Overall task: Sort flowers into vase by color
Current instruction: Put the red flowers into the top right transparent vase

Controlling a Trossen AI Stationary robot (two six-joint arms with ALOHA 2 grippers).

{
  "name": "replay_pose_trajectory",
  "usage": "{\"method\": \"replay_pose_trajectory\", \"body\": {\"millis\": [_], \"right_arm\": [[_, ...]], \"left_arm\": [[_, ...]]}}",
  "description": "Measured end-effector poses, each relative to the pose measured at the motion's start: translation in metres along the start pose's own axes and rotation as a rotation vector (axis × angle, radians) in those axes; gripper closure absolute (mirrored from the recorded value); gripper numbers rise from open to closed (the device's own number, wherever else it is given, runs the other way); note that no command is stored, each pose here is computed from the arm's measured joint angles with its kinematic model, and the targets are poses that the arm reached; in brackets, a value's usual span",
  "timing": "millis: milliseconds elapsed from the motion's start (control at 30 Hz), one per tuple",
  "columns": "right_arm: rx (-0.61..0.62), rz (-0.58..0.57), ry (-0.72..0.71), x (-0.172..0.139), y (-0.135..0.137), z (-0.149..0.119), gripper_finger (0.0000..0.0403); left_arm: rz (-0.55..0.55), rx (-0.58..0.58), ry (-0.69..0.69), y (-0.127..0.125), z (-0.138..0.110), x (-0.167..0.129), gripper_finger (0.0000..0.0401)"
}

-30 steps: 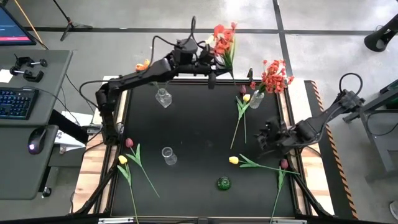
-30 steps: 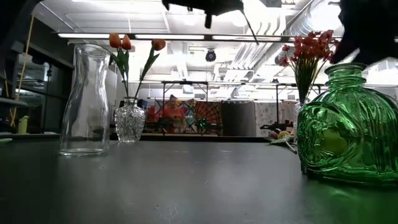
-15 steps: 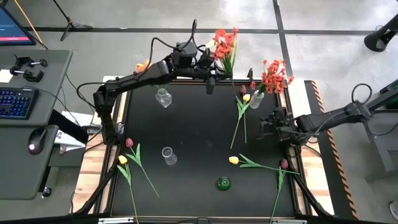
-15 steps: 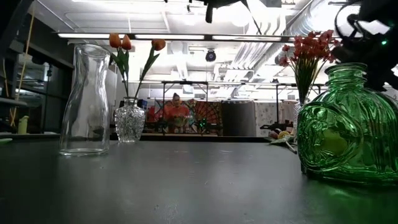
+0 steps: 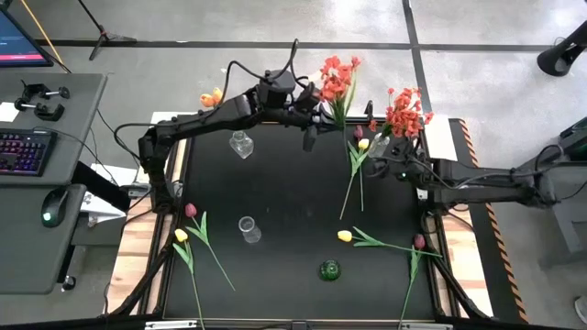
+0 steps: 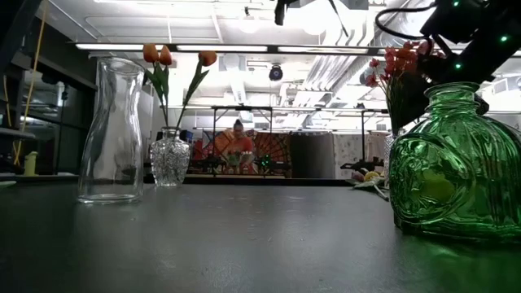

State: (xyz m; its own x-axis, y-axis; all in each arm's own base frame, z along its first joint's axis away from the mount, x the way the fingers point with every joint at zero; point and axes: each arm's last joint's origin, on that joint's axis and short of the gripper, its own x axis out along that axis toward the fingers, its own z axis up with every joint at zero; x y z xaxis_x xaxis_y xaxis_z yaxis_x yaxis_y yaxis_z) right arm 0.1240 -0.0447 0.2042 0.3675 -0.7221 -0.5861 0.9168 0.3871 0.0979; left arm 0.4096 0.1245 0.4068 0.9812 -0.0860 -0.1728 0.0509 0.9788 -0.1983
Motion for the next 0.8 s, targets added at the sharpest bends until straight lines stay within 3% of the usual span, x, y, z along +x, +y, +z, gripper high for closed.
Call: {"method": "replay_pose_trajectory", "body": {"millis": [133, 300, 433, 600, 800], "right_arm": [[-0.048, 0.011, -0.063, 0.005, 0.002, 0.01, 0.0121], [-0.052, -0.033, -0.067, 0.016, -0.001, 0.017, 0.0121], [-0.034, -0.024, -0.039, 0.027, 0.001, 0.02, 0.0121], [-0.093, -0.036, -0.033, 0.036, 0.005, 0.021, 0.0121], [-0.045, 0.16, 0.053, 0.032, 0.009, 0.02, 0.0121]], "left_arm": [[0.035, 0.021, -0.004, 0.018, -0.009, -0.002, 0.0401], [0.015, -0.068, -0.052, 0.061, -0.036, -0.007, 0.0401], [-0.009, -0.099, -0.163, 0.085, -0.04, -0.02, 0.0401], [-0.014, -0.114, -0.207, 0.106, -0.038, -0.035, 0.0401], [-0.065, -0.154, -0.202, 0.121, -0.036, -0.049, 0.0401]]}}
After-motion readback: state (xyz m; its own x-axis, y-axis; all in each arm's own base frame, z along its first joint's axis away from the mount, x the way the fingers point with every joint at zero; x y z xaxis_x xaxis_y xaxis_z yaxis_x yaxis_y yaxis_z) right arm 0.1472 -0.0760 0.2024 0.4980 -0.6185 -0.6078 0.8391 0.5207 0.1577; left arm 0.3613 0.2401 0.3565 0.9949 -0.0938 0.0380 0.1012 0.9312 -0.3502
